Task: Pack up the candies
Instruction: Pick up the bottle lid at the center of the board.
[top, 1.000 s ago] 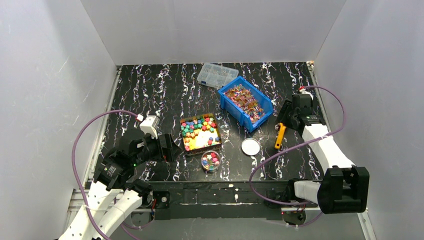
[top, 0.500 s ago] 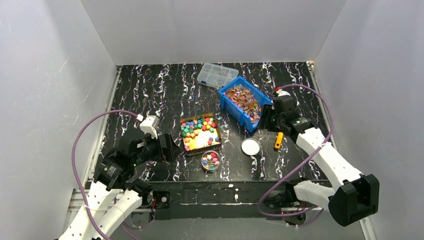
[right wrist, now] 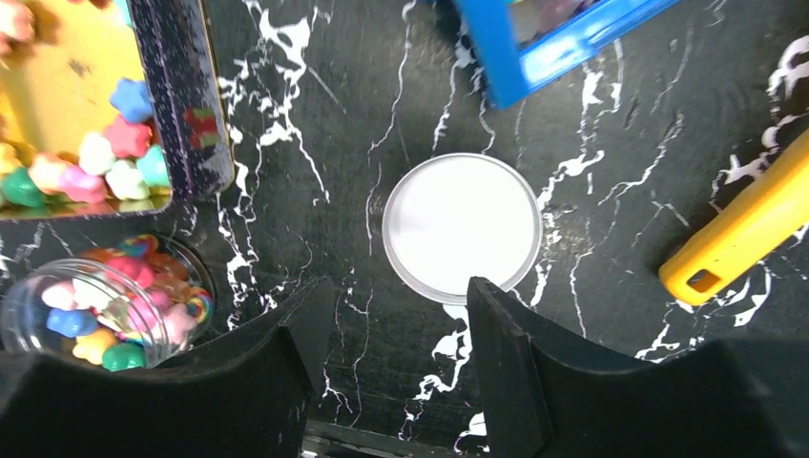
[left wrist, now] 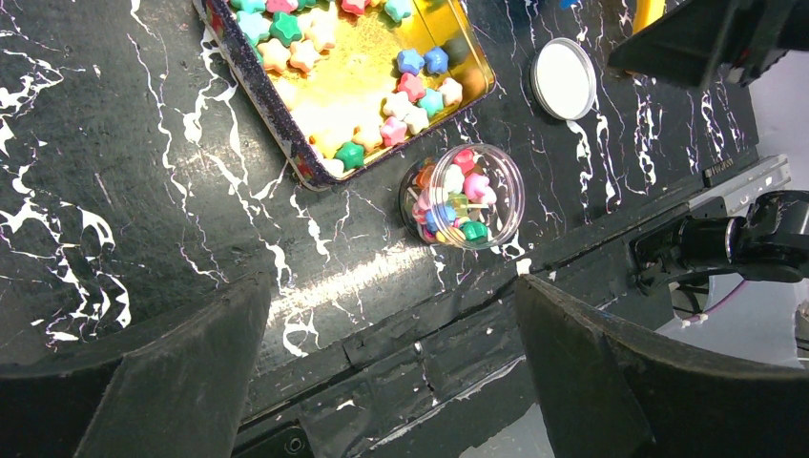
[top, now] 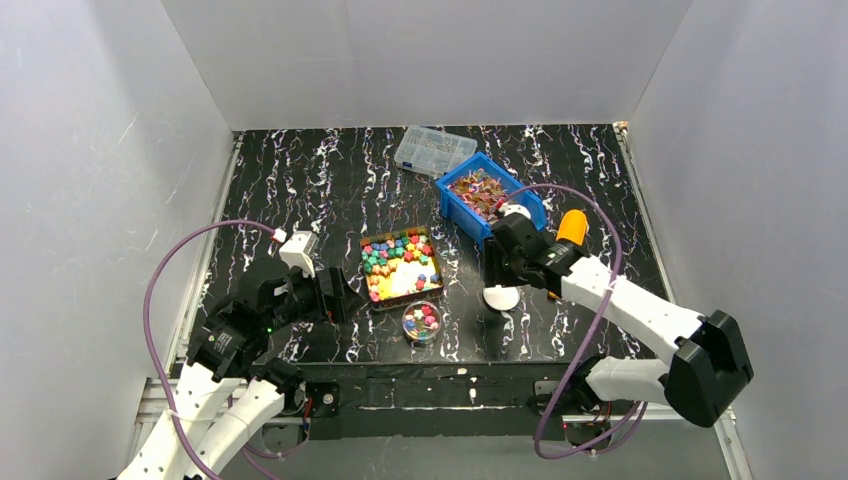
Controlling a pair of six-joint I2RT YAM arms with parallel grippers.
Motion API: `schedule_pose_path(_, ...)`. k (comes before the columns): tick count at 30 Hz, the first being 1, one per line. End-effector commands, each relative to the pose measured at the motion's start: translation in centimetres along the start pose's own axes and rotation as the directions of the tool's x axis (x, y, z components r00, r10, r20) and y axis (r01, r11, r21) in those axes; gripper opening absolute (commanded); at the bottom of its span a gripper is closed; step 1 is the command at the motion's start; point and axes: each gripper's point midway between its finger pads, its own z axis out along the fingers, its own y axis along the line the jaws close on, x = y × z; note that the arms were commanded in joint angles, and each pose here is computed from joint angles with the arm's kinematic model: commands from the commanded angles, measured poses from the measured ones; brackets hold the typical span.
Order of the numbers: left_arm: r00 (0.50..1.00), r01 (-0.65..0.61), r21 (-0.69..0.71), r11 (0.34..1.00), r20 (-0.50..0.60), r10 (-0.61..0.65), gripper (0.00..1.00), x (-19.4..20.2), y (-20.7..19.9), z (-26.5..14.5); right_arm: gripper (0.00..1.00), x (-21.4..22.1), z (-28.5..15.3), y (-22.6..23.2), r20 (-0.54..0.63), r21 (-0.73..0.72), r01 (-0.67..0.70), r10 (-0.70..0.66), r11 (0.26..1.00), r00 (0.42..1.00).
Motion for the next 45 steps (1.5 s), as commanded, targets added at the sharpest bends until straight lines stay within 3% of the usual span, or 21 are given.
schedule_pose_path(1, 1.0, -0.001, -0.006, 1.0, 0.009, 0.001, 0.99, -0.2, 0.1, -0.1, 0.62, 1.4, 1.1, 0.5, -0.016, 0.061, 0.046, -0.045, 0.997, 0.999)
schedule_pose_path(7, 1.0, -0.001, -0.004, 1.0, 0.008, 0.001, 0.99, -0.2, 0.1, -0.1, 0.56, 3.4, 2.9, 1.5, -0.063, 0.093, 0.119, -0.113, 0.988, 0.992)
schedule_pose_path(21, 1.0, -0.002, -0.004, 1.0, 0.002, 0.002, 0.99, -0.2, 0.1, 0.0, 0.38, 5.2, 6.0, 1.5, -0.113, 0.114, 0.153, -0.14, 0.982, 0.984)
schedule_pose_path(31, 1.0, -0.001, -0.01, 1.0, -0.003, 0.001, 1.0, -0.1, 0.2, 0.1, 0.3, 6.5, 7.4, 1.0, -0.147, 0.129, 0.17, -0.15, 0.977, 0.978)
schedule_pose_path(38, 1.0, -0.001, -0.011, 1.0, -0.001, 0.001, 0.99, -0.1, 0.2, 0.1, 0.17, 7.3, 8.0, 0.8, -0.173, 0.131, 0.188, -0.164, 0.973, 0.971)
schedule_pose_path(42, 1.0, -0.001, -0.013, 1.0, -0.002, 0.001, 0.99, -0.2, 0.2, 0.1, 0.01, 7.5, 8.0, 0.8, -0.182, 0.125, 0.194, -0.17, 0.973, 0.969)
schedule_pose_path(45, 1.0, -0.001, -0.013, 1.0, -0.002, 0.001, 0.99, -0.2, 0.2, 0.1, 0.01, 7.0, 7.7, 1.4, -0.166, 0.099, 0.186, -0.168, 0.978, 0.972)
